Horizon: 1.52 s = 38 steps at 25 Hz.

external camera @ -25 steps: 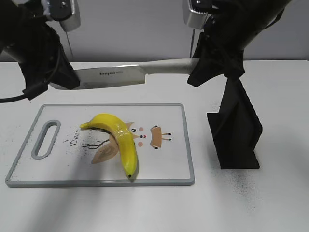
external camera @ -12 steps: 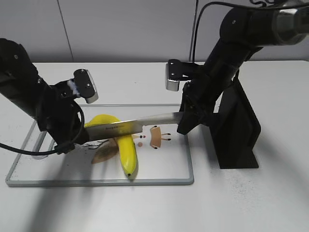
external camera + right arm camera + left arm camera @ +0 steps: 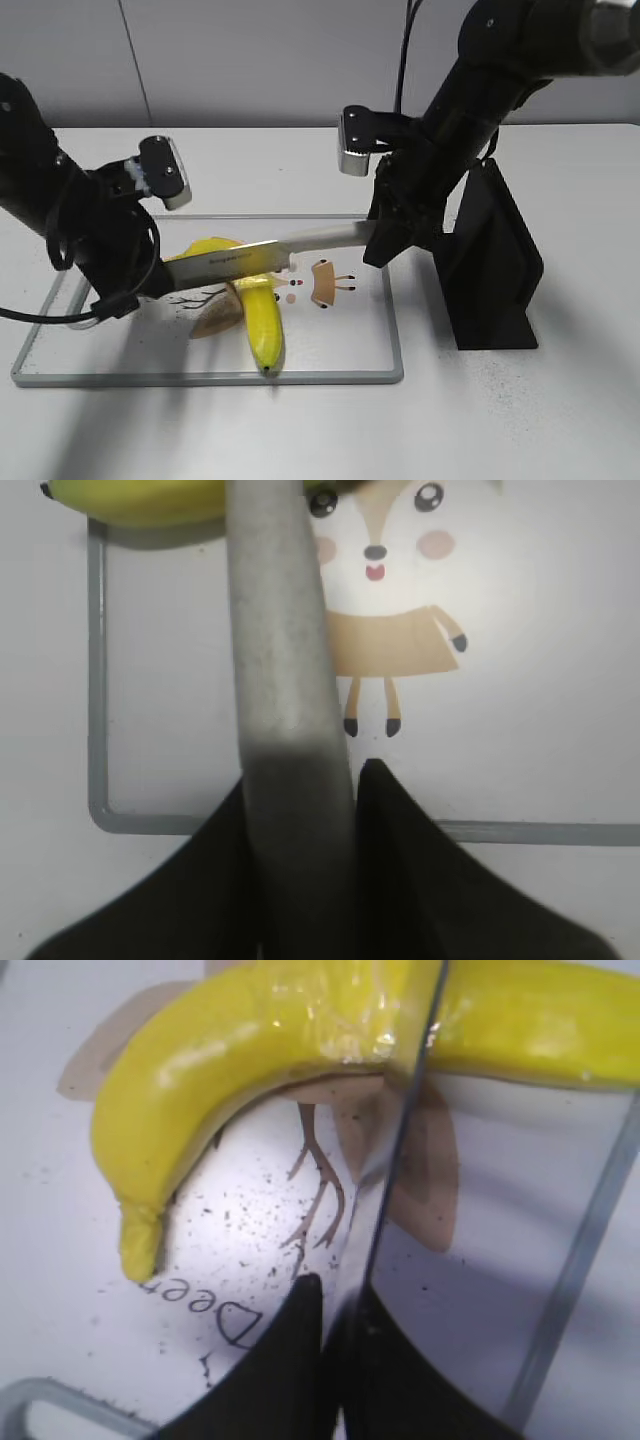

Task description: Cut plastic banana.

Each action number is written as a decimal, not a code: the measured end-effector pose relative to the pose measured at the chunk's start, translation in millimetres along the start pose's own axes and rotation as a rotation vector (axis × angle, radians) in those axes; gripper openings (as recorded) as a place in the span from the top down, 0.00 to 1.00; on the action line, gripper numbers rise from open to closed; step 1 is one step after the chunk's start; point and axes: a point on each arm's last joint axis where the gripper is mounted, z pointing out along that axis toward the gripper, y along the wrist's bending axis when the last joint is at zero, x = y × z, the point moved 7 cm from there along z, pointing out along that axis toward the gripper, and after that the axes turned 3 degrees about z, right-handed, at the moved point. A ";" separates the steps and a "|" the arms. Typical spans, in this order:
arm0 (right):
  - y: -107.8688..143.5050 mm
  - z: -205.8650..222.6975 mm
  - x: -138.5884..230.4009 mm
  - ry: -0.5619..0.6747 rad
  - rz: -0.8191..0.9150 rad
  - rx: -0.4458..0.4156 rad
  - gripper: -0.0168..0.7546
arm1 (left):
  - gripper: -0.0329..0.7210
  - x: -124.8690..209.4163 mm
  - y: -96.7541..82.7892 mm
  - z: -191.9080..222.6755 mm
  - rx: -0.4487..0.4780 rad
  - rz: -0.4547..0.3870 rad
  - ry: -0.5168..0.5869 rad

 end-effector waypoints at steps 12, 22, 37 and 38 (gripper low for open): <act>21.7 -99.1 -39.7 -0.122 -0.105 0.190 0.71 | 0.94 -36.4 -5.8 -101.0 -0.196 0.111 -0.157; 27.5 -113.1 -44.4 -0.143 -0.120 0.211 0.71 | 0.94 -42.7 -11.2 -124.5 -0.246 0.143 -0.194; 25.9 -113.8 -44.0 -0.149 -0.079 0.215 0.76 | 0.07 -46.3 -1.9 -127.3 -0.300 0.123 -0.222; 24.5 -114.1 -44.1 -0.150 -0.073 0.223 0.77 | 0.07 -46.7 -0.6 -127.8 -0.308 0.117 -0.225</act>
